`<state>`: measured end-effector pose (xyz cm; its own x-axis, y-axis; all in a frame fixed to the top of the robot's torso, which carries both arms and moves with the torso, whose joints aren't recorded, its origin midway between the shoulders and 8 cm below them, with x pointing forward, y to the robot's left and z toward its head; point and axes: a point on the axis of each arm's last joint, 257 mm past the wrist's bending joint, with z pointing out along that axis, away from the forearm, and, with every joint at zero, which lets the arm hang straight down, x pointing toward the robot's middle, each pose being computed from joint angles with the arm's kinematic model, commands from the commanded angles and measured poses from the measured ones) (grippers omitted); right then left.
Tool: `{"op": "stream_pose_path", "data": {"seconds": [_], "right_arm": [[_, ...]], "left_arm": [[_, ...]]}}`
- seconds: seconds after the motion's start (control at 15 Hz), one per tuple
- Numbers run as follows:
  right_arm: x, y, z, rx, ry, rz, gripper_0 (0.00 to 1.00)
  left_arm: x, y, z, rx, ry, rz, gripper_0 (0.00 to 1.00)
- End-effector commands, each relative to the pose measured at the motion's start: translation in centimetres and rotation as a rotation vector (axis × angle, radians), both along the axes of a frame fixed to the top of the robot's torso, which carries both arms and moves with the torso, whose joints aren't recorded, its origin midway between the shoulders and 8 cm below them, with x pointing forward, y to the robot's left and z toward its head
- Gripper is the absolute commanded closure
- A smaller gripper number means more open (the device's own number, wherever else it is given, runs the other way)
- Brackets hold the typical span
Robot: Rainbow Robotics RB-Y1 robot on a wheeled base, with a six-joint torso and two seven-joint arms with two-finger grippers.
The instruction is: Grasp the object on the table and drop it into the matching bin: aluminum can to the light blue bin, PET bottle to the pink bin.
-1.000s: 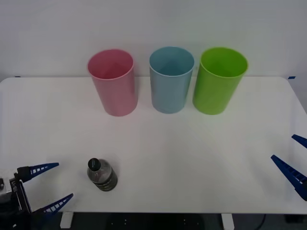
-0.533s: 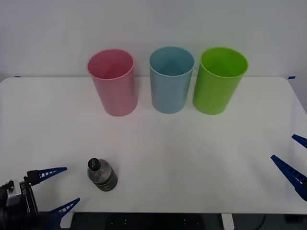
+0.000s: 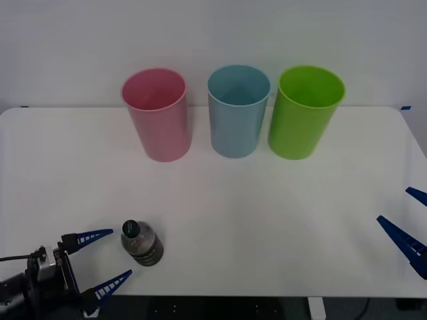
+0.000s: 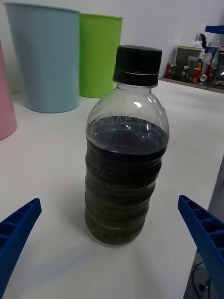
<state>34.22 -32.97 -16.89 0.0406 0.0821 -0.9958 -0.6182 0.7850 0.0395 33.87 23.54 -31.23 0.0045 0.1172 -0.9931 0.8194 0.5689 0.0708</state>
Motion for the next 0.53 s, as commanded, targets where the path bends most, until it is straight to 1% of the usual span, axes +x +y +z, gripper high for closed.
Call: {"op": "stream_pose_path", "data": {"seconds": [0.07, 0.27, 0.33, 0.53], "right_arm": [[0.0, 0.0, 0.0, 0.000, 0.000, 0.000, 0.00], [0.0, 0.0, 0.0, 0.000, 0.000, 0.000, 0.00], [0.0, 0.0, 0.0, 0.000, 0.000, 0.000, 0.00], [0.0, 0.0, 0.0, 0.000, 0.000, 0.000, 0.00]], "left_arm": [[0.4, -1.3, -0.2, -0.008, -0.007, -0.006, 0.00], [0.8, -2.3, -0.1, -0.011, -0.018, -0.018, 0.00], [0.9, -2.6, -0.3, -0.004, -0.018, -0.022, 0.00], [1.3, -3.5, -0.5, -0.006, -0.020, -0.030, 0.00]]}}
